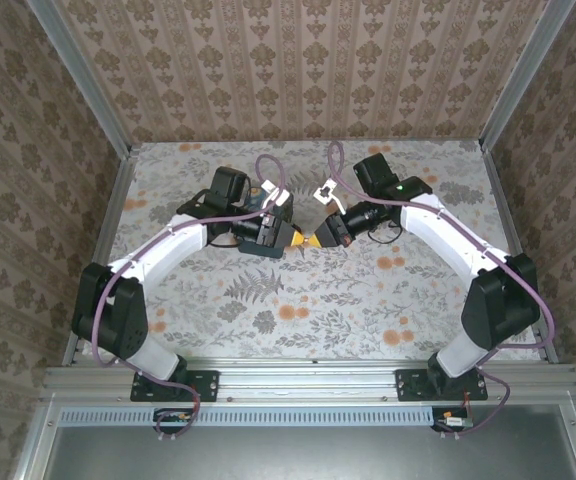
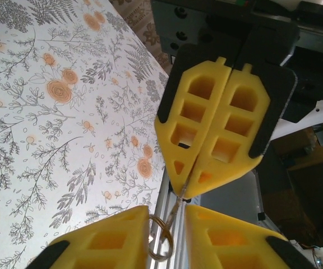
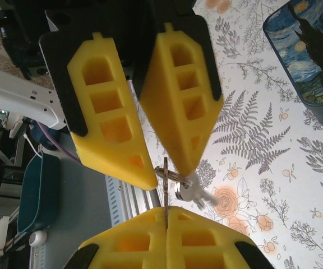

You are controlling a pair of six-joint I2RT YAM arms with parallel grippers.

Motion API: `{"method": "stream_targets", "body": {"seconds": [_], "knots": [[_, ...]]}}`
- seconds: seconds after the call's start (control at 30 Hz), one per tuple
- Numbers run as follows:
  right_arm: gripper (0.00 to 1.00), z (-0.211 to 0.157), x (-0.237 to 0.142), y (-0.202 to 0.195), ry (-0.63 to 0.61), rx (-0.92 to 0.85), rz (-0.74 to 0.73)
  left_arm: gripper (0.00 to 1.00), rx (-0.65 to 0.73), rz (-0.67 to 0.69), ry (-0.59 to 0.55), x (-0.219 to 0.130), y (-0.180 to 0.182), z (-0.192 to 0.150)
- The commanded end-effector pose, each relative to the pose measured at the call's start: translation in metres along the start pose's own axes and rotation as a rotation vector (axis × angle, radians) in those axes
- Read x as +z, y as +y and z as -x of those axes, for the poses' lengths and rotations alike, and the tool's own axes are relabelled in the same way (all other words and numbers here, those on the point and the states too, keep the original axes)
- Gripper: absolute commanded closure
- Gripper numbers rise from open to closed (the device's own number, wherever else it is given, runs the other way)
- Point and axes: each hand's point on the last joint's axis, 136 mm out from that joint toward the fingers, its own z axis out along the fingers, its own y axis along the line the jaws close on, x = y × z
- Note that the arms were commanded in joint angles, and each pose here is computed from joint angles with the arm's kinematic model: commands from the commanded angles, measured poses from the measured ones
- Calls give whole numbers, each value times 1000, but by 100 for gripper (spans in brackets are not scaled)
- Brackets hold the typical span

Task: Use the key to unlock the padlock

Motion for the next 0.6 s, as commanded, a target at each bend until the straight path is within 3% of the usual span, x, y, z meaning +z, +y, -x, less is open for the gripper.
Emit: {"method": "stream_targets", "body": {"seconds": [0.0,0.17,0.27,0.4,0.5,0.57], "knots": [[95,3,-2,3,11,-15,17,82,33,-36,13,0,-9,2],[95,4,-2,1,27,-14,11,99,35,-42,23,3,-10,2],[93,9,-4,0,12,-17,9,100,37,-47,27,5,-13,2],[82,22,-16,-9,-75,5,-4,100,21,-38,-12,4,-9,7],[63,34,-31,-19,-175,40,-25,100,-3,2,-65,2,1,17],[58,47,-43,-26,-270,51,-48,100,-16,23,-99,0,5,24]]}}
